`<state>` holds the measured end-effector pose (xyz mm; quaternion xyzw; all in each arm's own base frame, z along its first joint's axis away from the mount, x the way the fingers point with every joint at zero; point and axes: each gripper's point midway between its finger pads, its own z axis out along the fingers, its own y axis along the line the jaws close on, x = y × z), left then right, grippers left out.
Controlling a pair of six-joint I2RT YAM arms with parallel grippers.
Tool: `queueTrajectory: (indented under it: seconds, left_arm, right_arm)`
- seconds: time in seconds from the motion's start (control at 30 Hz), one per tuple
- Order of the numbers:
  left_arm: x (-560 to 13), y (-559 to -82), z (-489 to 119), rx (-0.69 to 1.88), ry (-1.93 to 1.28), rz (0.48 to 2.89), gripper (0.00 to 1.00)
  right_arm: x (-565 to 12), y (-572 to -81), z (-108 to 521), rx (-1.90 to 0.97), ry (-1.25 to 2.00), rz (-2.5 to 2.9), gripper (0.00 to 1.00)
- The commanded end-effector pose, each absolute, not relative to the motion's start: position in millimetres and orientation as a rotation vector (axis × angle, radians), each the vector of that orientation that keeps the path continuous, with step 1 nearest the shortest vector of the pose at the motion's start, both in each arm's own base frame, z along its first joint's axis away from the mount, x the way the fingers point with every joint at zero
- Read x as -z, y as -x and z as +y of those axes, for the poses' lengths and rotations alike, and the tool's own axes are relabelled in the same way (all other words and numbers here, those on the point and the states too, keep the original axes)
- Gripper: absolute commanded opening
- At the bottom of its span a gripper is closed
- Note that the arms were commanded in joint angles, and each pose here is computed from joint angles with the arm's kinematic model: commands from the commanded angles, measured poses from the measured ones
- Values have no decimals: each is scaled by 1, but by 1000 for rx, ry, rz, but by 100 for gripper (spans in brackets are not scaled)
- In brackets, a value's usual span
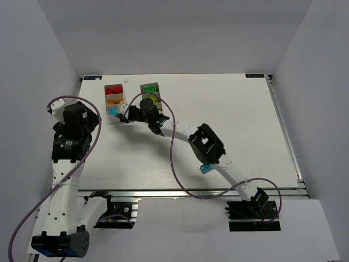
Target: Sort the legos into containers by color
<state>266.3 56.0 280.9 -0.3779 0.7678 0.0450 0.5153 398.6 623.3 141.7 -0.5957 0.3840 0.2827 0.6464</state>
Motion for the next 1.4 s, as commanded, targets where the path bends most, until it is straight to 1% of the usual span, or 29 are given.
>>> queueTrajectory:
  seconds: [0.0, 0.17, 0.47, 0.6, 0.67, 0.7, 0.77, 0.8, 0.97, 1.0, 1.1, 1.2, 1.33, 1.37]
  left_arm:
    - [-281, -259, 61, -151, 893, 1853, 87]
    - [-276, -258, 56, -121, 887, 1867, 87]
    - [-277, -260, 56, -129, 868, 1880, 87]
    - [-277, -258, 56, -125, 867, 1880, 88]
    - [-277, -257, 55, -123, 866, 1879, 87]
    - [-277, -257, 55, -121, 865, 1879, 87]
    - [-277, -256, 54, -114, 864, 1879, 87]
    - [-277, -256, 54, -113, 865, 1880, 87]
    - [-278, -252, 53, -100, 869, 1875, 87]
    - [-277, -252, 53, -98, 869, 1876, 87]
    - [-277, -250, 51, -89, 869, 1876, 87]
    - [-275, -250, 50, -77, 870, 1879, 87]
    - [-275, -252, 46, -51, 861, 1881, 86]
    - [-275, -253, 45, -41, 854, 1882, 85]
  right_arm:
    - [-206, -414, 623, -518, 1235, 717, 0]
    - [-205, -416, 623, -494, 1224, 712, 0]
    - [-181, -409, 623, -510, 1275, 731, 0]
    - [-179, -407, 624, -507, 1281, 735, 1]
    - [-176, -407, 624, -506, 1282, 738, 9]
    - [-174, -408, 623, -501, 1281, 740, 21]
    - [-175, -409, 623, -495, 1274, 735, 30]
    - [-175, -409, 623, -490, 1272, 734, 39]
    - [-170, -411, 623, -480, 1279, 737, 51]
    - [-170, -411, 623, -476, 1278, 738, 57]
    - [-169, -411, 622, -478, 1278, 740, 68]
    - [-172, -412, 621, -470, 1270, 745, 76]
    - [-200, -403, 611, -483, 1249, 734, 82]
    - [-215, -395, 605, -495, 1278, 742, 82]
